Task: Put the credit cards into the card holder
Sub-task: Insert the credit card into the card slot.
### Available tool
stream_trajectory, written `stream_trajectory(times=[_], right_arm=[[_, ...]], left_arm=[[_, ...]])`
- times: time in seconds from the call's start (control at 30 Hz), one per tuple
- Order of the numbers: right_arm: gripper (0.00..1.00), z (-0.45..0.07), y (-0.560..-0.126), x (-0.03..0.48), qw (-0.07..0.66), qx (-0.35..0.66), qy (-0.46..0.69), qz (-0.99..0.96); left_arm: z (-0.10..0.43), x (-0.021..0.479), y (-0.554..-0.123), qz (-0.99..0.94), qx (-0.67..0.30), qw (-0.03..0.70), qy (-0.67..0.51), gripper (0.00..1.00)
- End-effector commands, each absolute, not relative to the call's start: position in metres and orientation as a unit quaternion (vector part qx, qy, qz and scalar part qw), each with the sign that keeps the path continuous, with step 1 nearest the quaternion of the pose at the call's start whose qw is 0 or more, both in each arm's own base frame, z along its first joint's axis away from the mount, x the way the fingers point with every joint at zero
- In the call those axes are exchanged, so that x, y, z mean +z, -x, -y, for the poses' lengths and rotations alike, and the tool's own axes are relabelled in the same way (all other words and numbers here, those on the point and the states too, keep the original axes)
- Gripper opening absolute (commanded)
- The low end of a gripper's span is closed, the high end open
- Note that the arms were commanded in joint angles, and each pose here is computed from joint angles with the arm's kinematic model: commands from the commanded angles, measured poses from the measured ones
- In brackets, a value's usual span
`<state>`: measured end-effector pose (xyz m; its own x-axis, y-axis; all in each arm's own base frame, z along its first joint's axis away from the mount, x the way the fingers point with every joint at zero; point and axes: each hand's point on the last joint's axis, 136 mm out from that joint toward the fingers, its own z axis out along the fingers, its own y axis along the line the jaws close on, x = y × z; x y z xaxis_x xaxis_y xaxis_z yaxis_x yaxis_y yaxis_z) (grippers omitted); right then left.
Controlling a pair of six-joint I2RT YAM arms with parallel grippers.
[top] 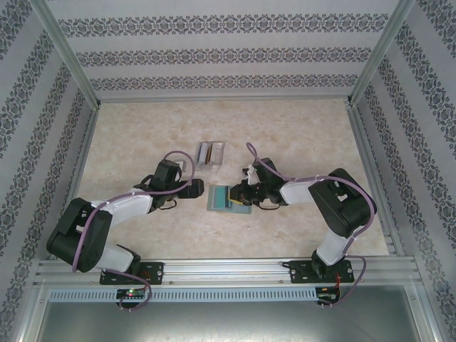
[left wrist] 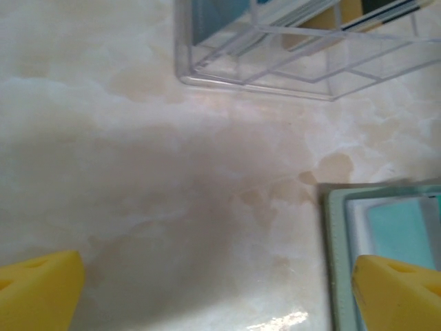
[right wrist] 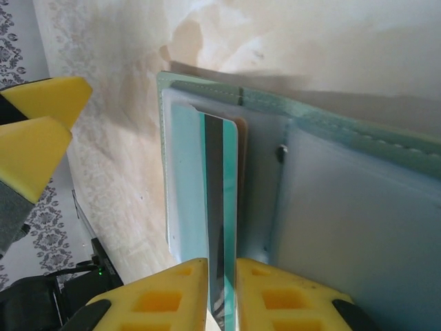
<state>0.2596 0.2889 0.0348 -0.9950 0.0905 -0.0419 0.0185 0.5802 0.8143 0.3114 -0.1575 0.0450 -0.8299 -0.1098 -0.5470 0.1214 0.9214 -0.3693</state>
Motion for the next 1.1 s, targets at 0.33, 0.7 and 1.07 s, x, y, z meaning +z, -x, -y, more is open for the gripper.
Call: stream_trajectory(times=[0.33, 0.7, 1.07], right_arm=[[0.30, -0.314, -0.256, 0.035, 0.025, 0.452, 0.000, -0.892], [0.36, -0.329, -0.252, 0.038, 0.012, 0.460, 0.002, -0.888], [0.33, -0.344, -0.251, 0.031, -0.008, 0.460, 0.004, -0.888]], left_arm=[[0.170, 0.055, -0.314, -0.927, -0.227, 0.297, -0.011, 1.00], [0.171, 0.062, -0.273, -0.945, -0.262, 0.187, 0.063, 1.00], [0.193, 0.044, -0.221, -0.934, -0.344, 0.056, 0.084, 0.71]])
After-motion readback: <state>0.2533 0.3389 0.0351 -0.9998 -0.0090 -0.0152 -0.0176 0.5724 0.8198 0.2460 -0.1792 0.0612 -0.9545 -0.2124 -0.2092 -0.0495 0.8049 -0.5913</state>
